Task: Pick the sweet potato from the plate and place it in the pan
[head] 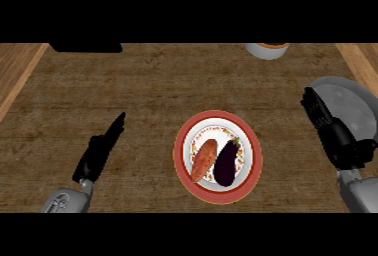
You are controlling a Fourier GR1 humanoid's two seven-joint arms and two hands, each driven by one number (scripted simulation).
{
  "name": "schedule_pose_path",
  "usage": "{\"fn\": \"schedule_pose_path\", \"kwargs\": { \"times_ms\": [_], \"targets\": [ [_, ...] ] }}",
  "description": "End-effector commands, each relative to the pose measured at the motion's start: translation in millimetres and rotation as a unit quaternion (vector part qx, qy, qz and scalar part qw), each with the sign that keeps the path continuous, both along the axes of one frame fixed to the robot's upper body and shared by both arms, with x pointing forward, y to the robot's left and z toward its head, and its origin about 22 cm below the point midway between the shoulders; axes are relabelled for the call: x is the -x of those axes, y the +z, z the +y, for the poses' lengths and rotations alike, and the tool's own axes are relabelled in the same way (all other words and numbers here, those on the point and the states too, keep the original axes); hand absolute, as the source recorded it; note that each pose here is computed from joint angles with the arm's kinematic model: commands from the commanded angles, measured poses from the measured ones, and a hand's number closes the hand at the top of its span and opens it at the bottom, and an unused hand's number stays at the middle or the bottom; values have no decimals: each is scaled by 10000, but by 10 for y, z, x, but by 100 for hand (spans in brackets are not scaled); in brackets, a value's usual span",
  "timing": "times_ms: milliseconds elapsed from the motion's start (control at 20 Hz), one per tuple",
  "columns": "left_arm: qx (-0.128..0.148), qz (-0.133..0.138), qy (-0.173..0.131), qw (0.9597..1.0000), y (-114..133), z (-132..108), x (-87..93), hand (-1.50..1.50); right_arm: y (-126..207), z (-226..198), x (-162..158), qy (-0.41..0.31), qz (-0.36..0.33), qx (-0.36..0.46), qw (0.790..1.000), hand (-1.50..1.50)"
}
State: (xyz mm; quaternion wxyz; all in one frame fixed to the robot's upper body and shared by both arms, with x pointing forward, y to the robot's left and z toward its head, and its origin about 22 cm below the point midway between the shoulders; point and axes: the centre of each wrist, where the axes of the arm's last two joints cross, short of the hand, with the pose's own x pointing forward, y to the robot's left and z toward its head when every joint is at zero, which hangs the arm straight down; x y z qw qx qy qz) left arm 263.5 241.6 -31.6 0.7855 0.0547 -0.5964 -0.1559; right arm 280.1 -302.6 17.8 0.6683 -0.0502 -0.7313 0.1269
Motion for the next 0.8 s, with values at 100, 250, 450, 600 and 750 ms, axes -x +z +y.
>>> {"fn": "schedule_pose_path", "kwargs": {
  "times_ms": [100,250,450,600,750],
  "targets": [
    [471,-731,612,9943,417,215,-172,0,271,393,-174,202,-464,-1159,9920,150],
    [915,-1538,1031,9784,779,245,-277,0,367,718,-383,190,-793,-2076,9748,150],
    [1183,-1204,1299,9771,869,399,-285,0,44,580,227,-817,-837,239,9929,150],
    [1158,-1181,1309,9775,824,413,-140,0,-103,670,732,-848,-377,508,9944,-150],
    [1188,-1126,1259,9785,949,491,-168,0,122,259,779,-845,-275,1319,9873,-150]
  ]
}}
